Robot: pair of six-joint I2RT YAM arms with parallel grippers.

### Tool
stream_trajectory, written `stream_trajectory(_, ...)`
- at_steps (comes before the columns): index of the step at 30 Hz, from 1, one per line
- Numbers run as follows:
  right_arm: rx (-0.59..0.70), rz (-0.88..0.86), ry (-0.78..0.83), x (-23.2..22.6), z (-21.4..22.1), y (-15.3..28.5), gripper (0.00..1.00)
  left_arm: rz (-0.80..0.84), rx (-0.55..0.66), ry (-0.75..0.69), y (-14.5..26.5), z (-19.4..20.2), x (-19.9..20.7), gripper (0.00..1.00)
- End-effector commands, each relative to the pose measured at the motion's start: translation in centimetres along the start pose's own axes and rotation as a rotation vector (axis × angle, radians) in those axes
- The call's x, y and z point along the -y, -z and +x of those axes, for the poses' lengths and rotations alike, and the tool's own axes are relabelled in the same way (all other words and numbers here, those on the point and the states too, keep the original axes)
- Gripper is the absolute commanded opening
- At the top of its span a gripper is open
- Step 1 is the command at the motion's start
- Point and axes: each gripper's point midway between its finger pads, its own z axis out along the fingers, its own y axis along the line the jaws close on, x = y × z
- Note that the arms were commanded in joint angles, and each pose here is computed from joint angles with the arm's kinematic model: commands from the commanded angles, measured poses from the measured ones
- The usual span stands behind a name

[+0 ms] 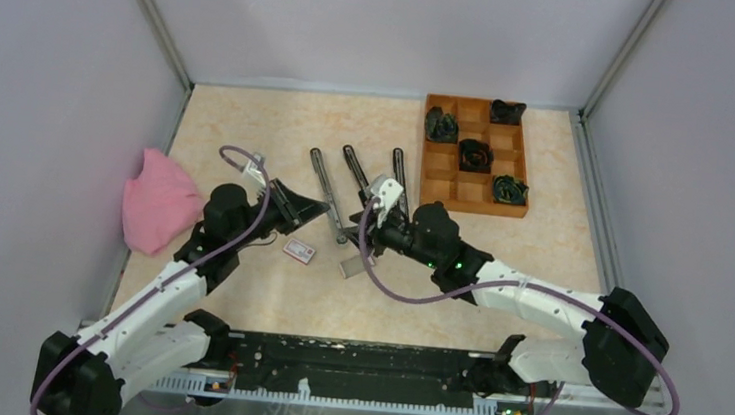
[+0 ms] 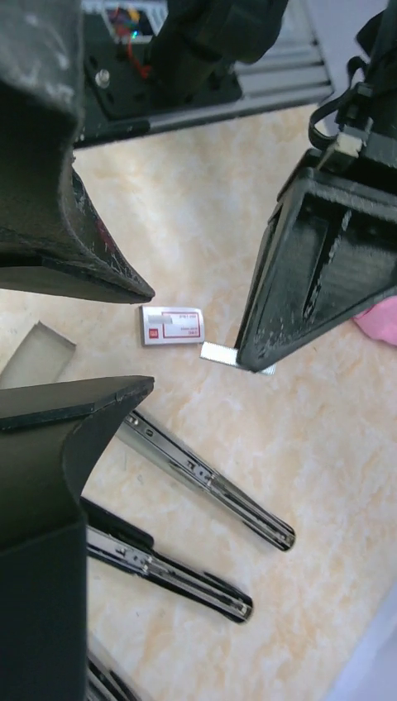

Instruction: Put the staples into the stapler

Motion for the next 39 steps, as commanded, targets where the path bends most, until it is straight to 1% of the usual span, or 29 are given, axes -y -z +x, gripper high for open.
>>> stream_trajectory(1, 0.076, 0.102, 0.312, 1.1, -1.9, 0.1, 0.38, -0.064, 0.088, 0.07, -0.3, -1.3, 0.3, 0.16)
stream_trajectory(3, 0.093, 0.11, 0.407, 0.8, -1.9, 0.0, 0.39, -0.079, 0.104, 0.091, -0.4, -1.3, 0.3, 0.15)
stream_trajectory(8, 0.109, 0.108, 0.595, 0.3, -1.5, -0.5, 0.4, -0.122, 0.097, 0.132, -1.1, -1.2, 0.6, 0.1)
stream_trajectory(10, 0.143, 0.107, 0.652, 0.1, -1.7, -0.6, 0.4, -0.131, 0.093, 0.153, -1.4, -1.1, 0.7, 0.08)
stream_trajectory(13, 0.196, 0.09, 0.736, -0.6, -1.9, -0.7, 0.41, -0.135, 0.094, 0.176, -1.7, -1.0, 1.0, 0.08)
stream_trajectory(18, 0.227, 0.12, 0.811, -0.3, -2.3, -1.3, 0.41, -0.168, 0.108, 0.213, -1.9, -1.2, 1.0, 0.09)
stream_trajectory(22, 0.257, 0.176, 0.868, 0.2, -2.8, -1.6, 0.41, -0.203, 0.108, 0.237, -2.0, -1.2, 0.6, 0.1)
stream_trajectory(28, 0.299, 0.225, 0.904, 0.6, -3.5, -2.0, 0.41, -0.226, 0.108, 0.266, -2.1, -1.1, 0.2, 0.1)
stream_trajectory(33, 0.294, 0.227, 0.929, 0.7, -3.3, -2.9, 0.41, -0.233, 0.11, 0.274, -2.1, -1.2, 0.2, 0.1)
stream_trajectory(39, 0.257, 0.217, 0.954, 0.6, -2.4, -3.7, 0.4, -0.236, 0.111, 0.274, -2.1, -1.2, 0.2, 0.1)
